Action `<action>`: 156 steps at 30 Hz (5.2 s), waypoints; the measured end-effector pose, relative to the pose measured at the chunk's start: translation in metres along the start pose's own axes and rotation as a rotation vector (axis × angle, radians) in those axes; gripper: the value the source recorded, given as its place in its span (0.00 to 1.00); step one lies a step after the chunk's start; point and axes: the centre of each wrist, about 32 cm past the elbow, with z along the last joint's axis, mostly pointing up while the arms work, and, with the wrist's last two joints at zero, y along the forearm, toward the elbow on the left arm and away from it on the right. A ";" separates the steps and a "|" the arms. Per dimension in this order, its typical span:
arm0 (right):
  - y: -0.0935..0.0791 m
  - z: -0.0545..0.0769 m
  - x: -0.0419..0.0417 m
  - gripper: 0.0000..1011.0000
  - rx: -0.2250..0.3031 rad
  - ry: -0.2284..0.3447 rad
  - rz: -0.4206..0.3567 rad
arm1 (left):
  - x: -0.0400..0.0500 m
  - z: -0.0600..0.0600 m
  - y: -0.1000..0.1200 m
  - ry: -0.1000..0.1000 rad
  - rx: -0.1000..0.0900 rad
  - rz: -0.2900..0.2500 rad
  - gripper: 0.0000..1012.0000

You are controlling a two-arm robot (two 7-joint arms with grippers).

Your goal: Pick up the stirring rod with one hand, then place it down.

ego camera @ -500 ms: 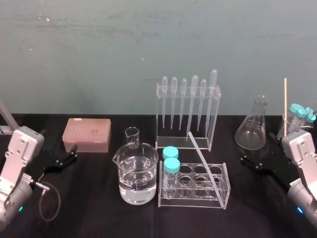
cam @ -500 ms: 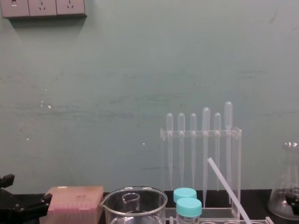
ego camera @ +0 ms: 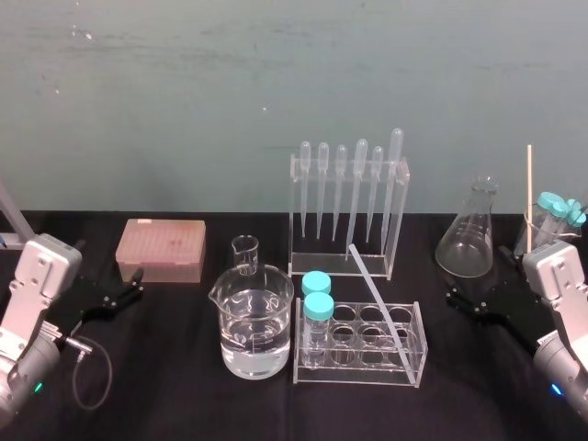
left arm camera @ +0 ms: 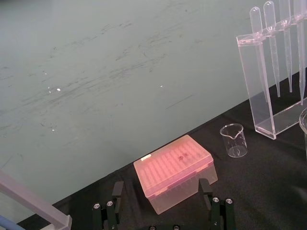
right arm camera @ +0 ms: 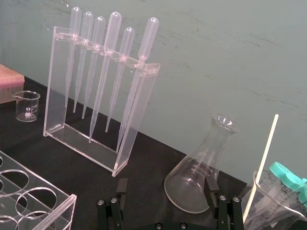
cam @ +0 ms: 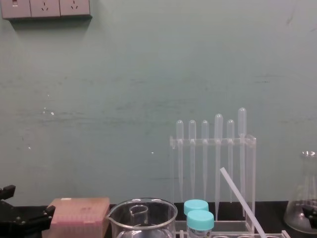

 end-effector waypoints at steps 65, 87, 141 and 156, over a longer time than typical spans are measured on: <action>-0.004 0.001 0.0032 0.99 0.096 0.013 -0.023 | 0.0000 0.000 0.000 0.000 0.000 0.000 0.99; 0.026 0.027 0.0050 0.99 0.277 0.280 0.427 | 0.0000 0.000 0.000 0.000 0.000 0.000 0.99; 0.057 0.028 0.0072 0.48 0.050 0.490 0.622 | 0.0000 0.000 0.000 0.000 0.000 0.000 0.99; 0.057 0.028 0.0072 0.07 0.051 0.490 0.622 | 0.0000 0.000 0.000 0.000 0.000 0.000 0.99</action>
